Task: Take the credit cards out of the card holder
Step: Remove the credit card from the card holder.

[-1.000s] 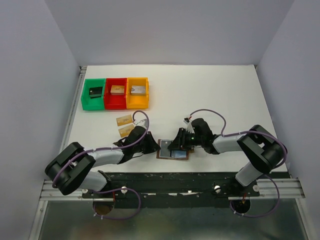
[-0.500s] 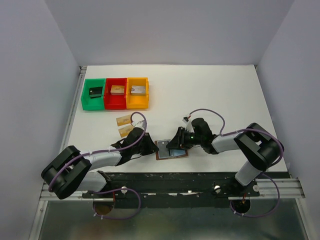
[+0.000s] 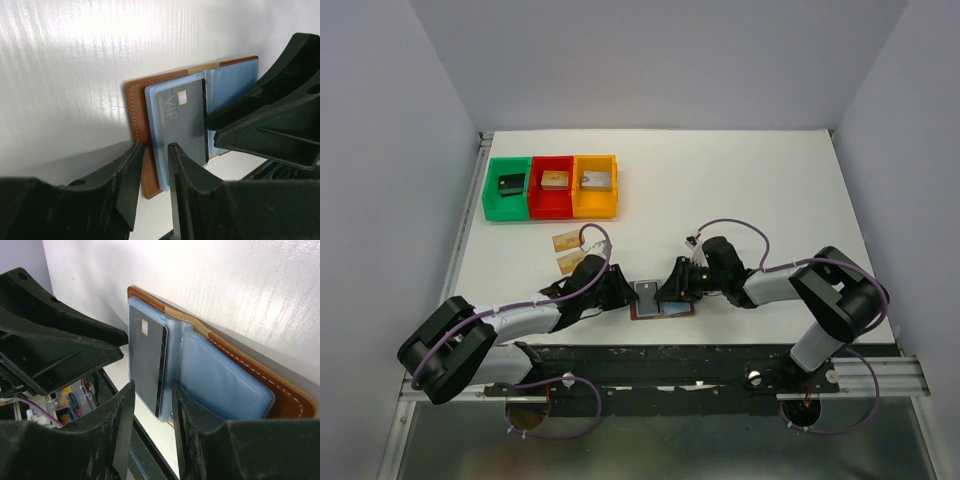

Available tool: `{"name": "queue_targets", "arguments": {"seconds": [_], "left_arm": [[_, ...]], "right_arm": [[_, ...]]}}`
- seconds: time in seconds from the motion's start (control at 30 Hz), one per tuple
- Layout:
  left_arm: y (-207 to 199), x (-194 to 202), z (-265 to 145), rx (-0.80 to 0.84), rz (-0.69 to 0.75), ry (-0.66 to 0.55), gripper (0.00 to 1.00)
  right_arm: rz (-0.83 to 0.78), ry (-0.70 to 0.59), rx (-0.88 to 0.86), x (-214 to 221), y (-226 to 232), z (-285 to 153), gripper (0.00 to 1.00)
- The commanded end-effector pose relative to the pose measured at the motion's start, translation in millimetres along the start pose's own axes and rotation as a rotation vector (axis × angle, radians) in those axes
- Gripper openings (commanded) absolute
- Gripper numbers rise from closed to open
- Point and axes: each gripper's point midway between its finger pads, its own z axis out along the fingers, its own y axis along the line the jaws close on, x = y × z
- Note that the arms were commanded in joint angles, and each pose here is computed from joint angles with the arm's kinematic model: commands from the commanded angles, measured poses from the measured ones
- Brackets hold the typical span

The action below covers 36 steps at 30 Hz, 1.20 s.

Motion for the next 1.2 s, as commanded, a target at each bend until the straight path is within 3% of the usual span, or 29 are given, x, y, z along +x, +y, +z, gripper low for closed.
{"name": "queue_targets", "arguments": {"seconds": [0.0,0.27,0.7,0.97,1.17], "left_arm": [[7.0,-4.5,-2.6,-0.041,0.018,-0.023,0.43],[3.7,-9.9,-8.9,-0.036,0.036,-0.045,0.46],[-2.0,-15.2,-7.2,-0.015,0.030,-0.065,0.35],[-20.8,-23.7,-14.5,0.068,0.041,-0.099,0.31],[-18.8,-12.5,-4.4,0.078,0.042,-0.046,0.29]], "right_arm": [[-0.023,0.006,0.049,0.9,-8.8,-2.1,0.44],[-0.037,-0.021,0.049,-3.7,-2.3,-8.0,0.46],[-0.122,-0.017,-0.009,-15.8,36.3,-20.9,0.47],[-0.093,0.028,0.035,-6.6,16.2,-9.5,0.46],[-0.076,0.043,0.043,-2.9,6.9,-2.5,0.47]]}}
